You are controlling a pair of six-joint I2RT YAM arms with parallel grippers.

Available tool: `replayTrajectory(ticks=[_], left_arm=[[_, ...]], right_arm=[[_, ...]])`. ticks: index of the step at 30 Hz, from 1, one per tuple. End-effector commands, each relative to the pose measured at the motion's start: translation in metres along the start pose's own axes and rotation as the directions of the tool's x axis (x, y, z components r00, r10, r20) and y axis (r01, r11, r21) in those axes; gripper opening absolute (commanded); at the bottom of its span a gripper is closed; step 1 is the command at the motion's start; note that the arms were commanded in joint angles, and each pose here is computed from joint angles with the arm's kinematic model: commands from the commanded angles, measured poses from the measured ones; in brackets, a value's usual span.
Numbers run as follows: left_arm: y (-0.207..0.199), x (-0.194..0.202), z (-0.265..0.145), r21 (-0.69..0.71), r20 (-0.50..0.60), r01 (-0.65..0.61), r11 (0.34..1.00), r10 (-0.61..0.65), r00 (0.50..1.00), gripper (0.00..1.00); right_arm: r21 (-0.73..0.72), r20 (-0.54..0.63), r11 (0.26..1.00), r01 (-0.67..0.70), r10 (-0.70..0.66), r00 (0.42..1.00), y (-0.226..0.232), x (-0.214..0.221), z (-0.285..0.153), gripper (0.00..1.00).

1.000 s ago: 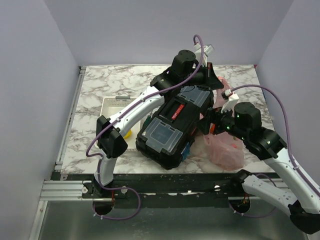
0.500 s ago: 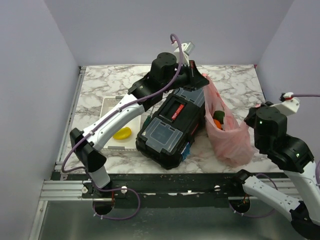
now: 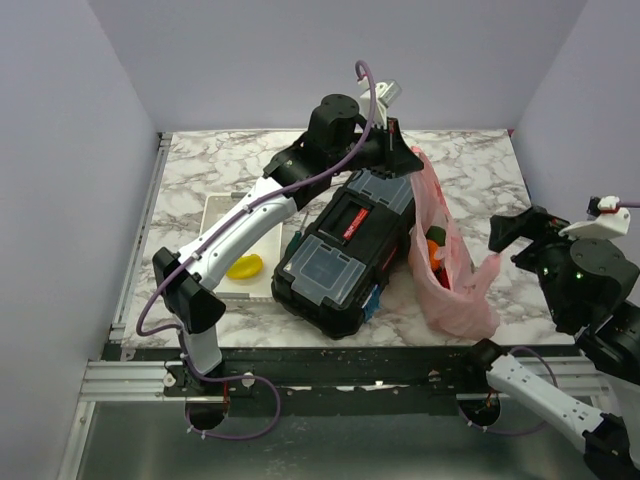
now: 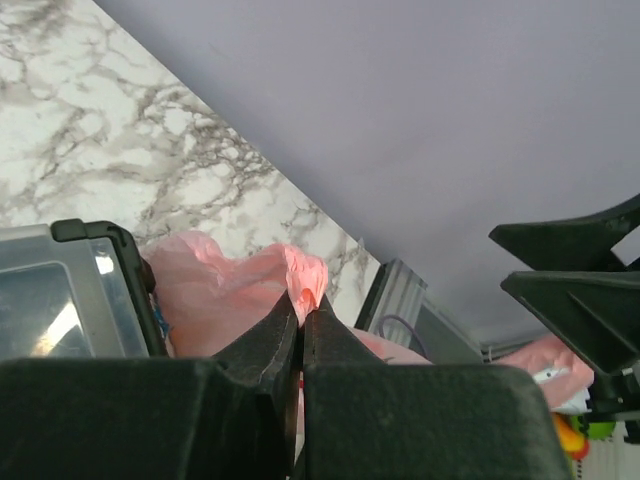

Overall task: Take the fake fruits out of the plastic bag
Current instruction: Adjust the plastic bag at the center of the board.

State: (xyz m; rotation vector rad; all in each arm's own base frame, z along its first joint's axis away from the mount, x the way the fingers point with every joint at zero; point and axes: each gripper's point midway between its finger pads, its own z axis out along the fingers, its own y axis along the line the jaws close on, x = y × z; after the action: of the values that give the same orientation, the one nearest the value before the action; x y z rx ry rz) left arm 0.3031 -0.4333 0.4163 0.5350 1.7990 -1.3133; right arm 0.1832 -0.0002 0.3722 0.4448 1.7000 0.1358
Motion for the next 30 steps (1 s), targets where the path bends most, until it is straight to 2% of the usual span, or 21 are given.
replayTrajectory(ticks=[1, 4, 7, 12, 15, 19, 21, 25, 30], left_arm=[[-0.021, 0.005, -0.005, 0.115, -0.066, -0.006, 0.993, 0.013, 0.998, 0.00], [-0.024, 0.008, -0.007, 0.133, -0.075, 0.002, 0.991, 0.008, 0.997, 0.00], [-0.028, 0.005, -0.008, 0.139, -0.065, 0.000, 0.990, 0.009, 0.998, 0.00], [-0.035, -0.004, -0.015, 0.146, -0.047, -0.028, 0.989, 0.035, 0.998, 0.00], [-0.035, -0.001, -0.018, 0.143, -0.053, -0.019, 0.990, 0.027, 0.998, 0.00], [-0.034, 0.003, -0.019, 0.149, -0.059, -0.011, 0.989, 0.020, 0.998, 0.00], [-0.037, 0.001, -0.019, 0.154, -0.062, -0.014, 0.988, 0.024, 0.998, 0.00], [-0.036, 0.002, -0.021, 0.150, -0.058, -0.012, 0.989, 0.021, 0.998, 0.00], [-0.037, 0.003, -0.026, 0.157, -0.043, -0.028, 0.987, 0.035, 0.998, 0.00]], right_arm=[[-0.233, -0.110, 0.969, 0.085, -0.113, 0.988, 0.049, -0.007, -0.013, 1.00], [-0.289, -0.197, 0.951, 0.114, -0.175, 0.965, 0.075, -0.004, -0.009, 1.00], [-0.355, -0.301, 0.922, 0.155, -0.269, 0.915, 0.101, 0.020, 0.002, 0.99], [-0.248, -0.422, 0.960, 0.129, -0.227, 0.878, 0.101, 0.070, 0.030, 0.70], [-0.221, -0.466, 0.968, 0.116, -0.209, 0.860, 0.101, 0.103, 0.043, 0.62], [-0.113, -0.480, 0.985, 0.127, -0.166, 0.861, 0.088, 0.133, 0.064, 0.39], [-0.054, -0.475, 0.994, 0.097, -0.111, 0.873, 0.085, 0.141, 0.072, 0.33], [-0.016, -0.484, 0.998, 0.066, -0.066, 0.872, 0.082, 0.160, 0.078, 0.31], [0.277, -0.426, 0.951, 0.137, -0.007, 0.905, 0.022, 0.167, 0.085, 0.41]])
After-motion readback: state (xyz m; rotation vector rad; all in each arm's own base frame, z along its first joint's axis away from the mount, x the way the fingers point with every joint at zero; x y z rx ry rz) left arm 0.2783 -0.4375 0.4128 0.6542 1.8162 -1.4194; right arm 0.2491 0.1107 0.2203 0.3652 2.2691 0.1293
